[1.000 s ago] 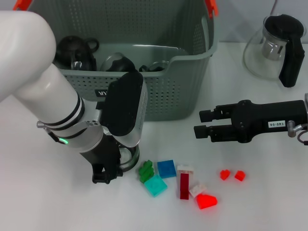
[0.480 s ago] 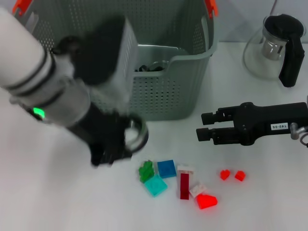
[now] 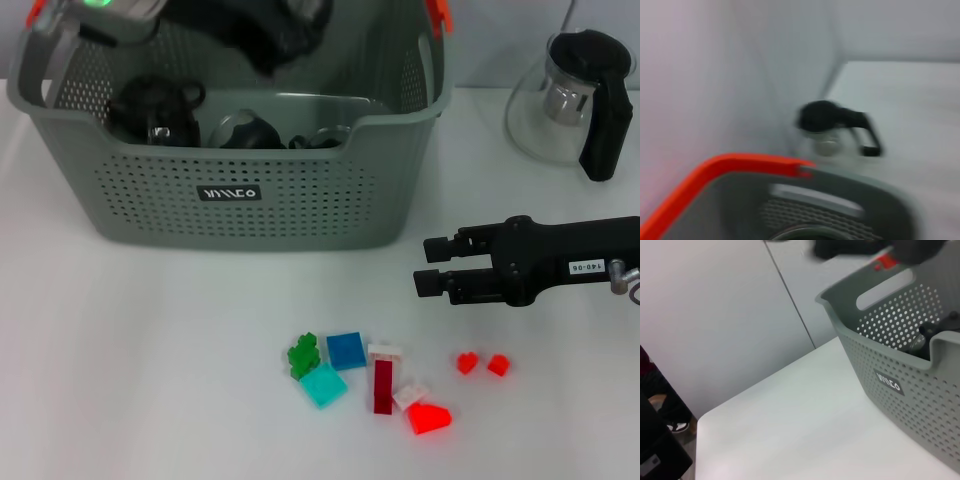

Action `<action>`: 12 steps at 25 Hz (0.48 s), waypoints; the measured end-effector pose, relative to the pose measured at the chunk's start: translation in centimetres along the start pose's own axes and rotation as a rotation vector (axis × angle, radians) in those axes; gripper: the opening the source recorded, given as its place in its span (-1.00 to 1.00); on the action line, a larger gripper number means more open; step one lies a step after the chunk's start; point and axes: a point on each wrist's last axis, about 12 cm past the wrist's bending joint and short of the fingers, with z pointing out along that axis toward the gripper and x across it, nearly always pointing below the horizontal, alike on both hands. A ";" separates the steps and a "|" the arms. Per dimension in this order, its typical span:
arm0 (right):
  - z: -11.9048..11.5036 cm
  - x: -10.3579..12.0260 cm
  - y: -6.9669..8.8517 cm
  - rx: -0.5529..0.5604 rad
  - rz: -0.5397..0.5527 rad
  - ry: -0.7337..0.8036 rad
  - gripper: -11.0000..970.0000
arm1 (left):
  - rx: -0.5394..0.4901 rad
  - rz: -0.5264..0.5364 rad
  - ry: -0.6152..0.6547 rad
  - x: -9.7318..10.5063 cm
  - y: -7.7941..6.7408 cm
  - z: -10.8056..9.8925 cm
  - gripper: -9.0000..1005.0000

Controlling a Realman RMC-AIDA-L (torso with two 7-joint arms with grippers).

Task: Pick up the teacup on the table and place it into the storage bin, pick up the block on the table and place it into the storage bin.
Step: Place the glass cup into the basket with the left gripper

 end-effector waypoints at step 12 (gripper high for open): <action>0.0 0.2 0.2 -0.009 0.017 -0.001 0.30 | -0.169 -0.228 0.039 3.0 5.7 7.7 -0.90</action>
